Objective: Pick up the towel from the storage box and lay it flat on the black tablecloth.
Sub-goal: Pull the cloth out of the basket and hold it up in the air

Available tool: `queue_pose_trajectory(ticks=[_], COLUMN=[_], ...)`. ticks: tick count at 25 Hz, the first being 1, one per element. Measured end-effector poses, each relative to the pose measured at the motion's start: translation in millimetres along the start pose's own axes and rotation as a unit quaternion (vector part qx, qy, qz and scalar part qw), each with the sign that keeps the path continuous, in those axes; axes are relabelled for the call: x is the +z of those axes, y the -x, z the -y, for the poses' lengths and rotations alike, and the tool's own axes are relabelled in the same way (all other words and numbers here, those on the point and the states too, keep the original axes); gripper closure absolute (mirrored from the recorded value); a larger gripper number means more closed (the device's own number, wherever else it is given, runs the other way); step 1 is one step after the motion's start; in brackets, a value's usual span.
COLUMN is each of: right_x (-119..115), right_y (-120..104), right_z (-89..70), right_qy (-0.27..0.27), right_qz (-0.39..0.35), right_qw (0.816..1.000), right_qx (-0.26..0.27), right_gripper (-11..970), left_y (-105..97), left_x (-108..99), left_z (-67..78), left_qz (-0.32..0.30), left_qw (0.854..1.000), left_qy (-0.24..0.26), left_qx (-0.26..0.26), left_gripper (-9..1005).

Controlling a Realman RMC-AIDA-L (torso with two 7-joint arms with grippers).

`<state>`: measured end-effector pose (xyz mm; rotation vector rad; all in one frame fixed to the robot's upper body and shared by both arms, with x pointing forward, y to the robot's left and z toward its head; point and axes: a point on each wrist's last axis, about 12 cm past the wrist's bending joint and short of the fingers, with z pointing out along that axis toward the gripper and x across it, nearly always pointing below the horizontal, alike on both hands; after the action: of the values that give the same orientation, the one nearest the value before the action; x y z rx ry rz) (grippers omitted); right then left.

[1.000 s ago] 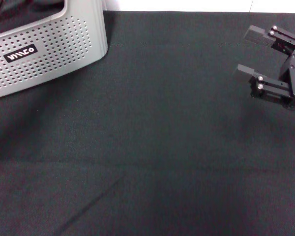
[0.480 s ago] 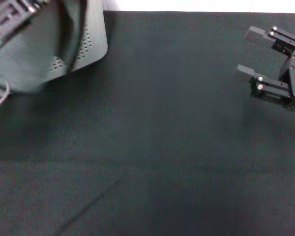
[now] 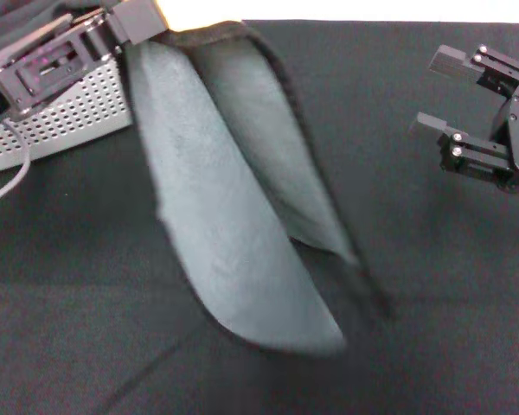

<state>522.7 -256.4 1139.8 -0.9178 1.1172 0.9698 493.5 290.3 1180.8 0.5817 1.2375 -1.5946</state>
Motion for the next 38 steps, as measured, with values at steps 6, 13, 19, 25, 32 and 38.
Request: queue_pose_trajectory(ticks=[6, 13, 19, 25, 32, 38], right_x=[-0.4, -0.8, -0.2, 8.3, 24.7, 38.6], right_y=[-0.1, 1.0, 1.9, -0.1, -8.7, -15.1], right_z=[0.0, -0.5, -1.5, -2.2, -2.3, -3.7], right_qy=[-0.001, 0.0, 0.004, 0.017, 0.029, 0.043], right_qz=[0.0, 0.005, 0.01, 0.007, -0.017, -0.035], right_qw=[1.0, 1.0, 1.0, 1.0, 0.999, 0.998], right_qx=[0.0, -0.001, -0.001, 0.003, 0.003, 0.001], right_gripper=[222, 222, 223, 224, 224, 225], left_y=[6.9, 10.1, 18.1, 20.9, 22.9, 25.0], left_x=[10.7, 18.5, 17.3, 16.5, 17.2, 16.0], left_z=[-5.6, -10.6, -8.3, -7.8, -6.9, -4.9], left_qz=[-0.038, -0.056, -0.023, 0.001, 0.04, 0.062], left_qw=[0.999, 0.998, 0.999, 1.0, 0.999, 0.997], left_qy=[-0.017, -0.02, -0.025, -0.026, -0.034, -0.039], left_qx=[-0.022, -0.031, -0.014, -0.005, -0.006, -0.003], left_gripper=[975, 976, 976, 975, 976, 976])
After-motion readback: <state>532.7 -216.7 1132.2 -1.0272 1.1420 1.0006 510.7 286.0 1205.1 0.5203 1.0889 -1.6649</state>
